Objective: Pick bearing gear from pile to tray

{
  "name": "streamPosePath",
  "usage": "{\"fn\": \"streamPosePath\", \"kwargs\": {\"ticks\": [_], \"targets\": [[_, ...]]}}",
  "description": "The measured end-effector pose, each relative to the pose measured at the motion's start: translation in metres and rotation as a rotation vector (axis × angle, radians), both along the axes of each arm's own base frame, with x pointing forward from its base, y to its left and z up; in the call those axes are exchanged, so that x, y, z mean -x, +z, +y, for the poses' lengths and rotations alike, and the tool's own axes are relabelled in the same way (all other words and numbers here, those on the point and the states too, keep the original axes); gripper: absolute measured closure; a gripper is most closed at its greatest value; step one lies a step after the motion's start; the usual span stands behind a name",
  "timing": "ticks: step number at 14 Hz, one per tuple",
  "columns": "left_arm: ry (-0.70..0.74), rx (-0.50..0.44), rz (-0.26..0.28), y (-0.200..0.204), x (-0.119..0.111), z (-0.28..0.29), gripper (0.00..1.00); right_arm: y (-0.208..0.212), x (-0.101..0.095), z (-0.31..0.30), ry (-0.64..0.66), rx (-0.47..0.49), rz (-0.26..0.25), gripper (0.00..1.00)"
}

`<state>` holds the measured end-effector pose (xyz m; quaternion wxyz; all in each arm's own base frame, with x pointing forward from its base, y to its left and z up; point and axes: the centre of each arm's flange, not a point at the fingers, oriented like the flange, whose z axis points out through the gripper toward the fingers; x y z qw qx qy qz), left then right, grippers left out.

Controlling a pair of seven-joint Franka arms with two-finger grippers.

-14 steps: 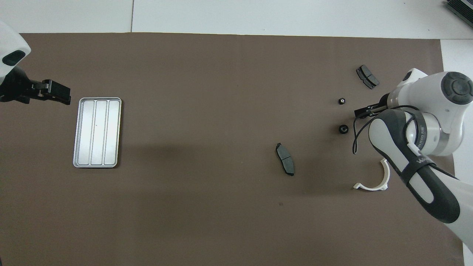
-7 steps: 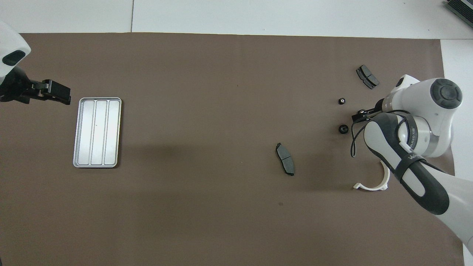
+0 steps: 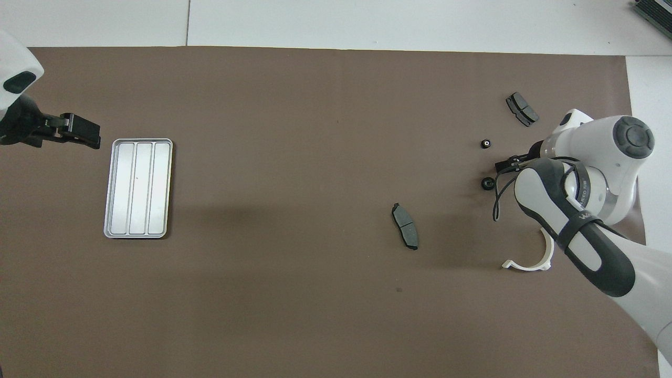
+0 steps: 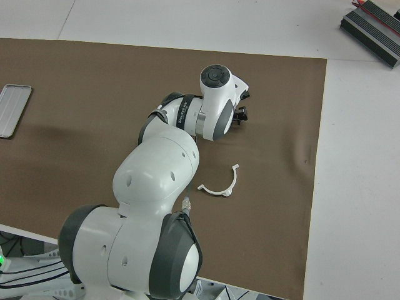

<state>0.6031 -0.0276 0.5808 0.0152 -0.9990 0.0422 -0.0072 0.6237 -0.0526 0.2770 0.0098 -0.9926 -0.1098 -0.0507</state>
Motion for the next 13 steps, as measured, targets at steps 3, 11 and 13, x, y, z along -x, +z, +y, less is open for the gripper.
{"fn": "streamPosePath", "kwargs": {"ticks": [3,11,13], "targets": [[0.000,0.000,0.000,0.000,0.000,0.000,0.00,0.001,0.000,-0.001,0.000,0.001,-0.002,0.06],[0.000,0.000,0.000,0.000,0.000,0.000,0.00,0.011,-0.005,0.003,0.008,0.001,-0.028,0.61],[0.000,0.000,0.000,0.000,0.000,0.000,0.00,0.012,-0.005,0.004,0.009,0.001,-0.032,0.65]]}}
